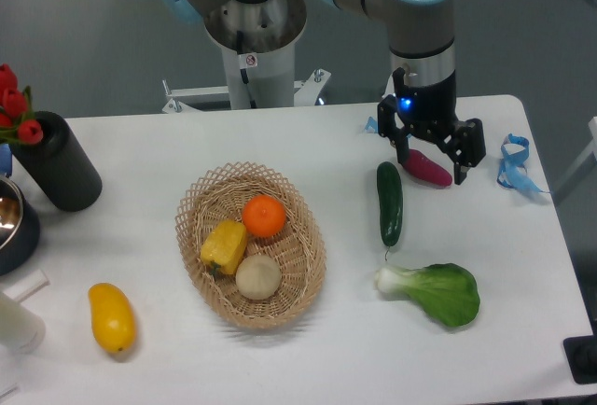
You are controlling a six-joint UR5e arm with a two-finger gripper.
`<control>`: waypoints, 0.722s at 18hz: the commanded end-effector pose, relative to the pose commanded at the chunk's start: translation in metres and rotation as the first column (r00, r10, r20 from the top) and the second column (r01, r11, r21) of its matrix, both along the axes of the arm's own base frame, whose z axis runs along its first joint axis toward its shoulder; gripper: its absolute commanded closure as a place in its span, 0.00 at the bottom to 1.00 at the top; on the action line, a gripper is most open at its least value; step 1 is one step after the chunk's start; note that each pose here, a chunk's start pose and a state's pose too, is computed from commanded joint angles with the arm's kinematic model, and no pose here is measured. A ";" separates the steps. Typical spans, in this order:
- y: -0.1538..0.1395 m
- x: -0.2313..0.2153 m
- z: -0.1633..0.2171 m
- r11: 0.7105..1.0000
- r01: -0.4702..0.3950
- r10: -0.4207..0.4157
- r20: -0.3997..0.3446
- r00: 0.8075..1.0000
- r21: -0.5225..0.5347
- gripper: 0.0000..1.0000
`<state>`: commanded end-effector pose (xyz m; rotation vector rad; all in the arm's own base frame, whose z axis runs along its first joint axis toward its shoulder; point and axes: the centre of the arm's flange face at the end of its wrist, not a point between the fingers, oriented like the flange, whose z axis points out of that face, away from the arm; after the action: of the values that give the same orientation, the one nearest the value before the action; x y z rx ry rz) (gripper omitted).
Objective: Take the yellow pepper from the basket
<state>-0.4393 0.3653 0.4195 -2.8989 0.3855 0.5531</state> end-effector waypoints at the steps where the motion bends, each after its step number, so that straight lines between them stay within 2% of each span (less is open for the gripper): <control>1: 0.000 0.000 0.000 1.000 -0.001 0.001 -0.002 1.000 -0.001 0.00; 6: 0.003 0.005 -0.004 1.000 0.000 0.000 0.006 1.000 -0.005 0.00; 9: 0.004 0.011 -0.024 1.000 -0.016 0.016 0.042 0.999 -0.007 0.00; 11: 0.005 0.018 -0.034 0.996 -0.089 0.088 0.075 0.993 0.005 0.00; 13: 0.020 0.030 -0.038 0.988 -0.149 0.145 0.102 0.984 0.030 0.00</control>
<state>-0.4095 0.3856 0.3818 -2.9200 0.1468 0.4291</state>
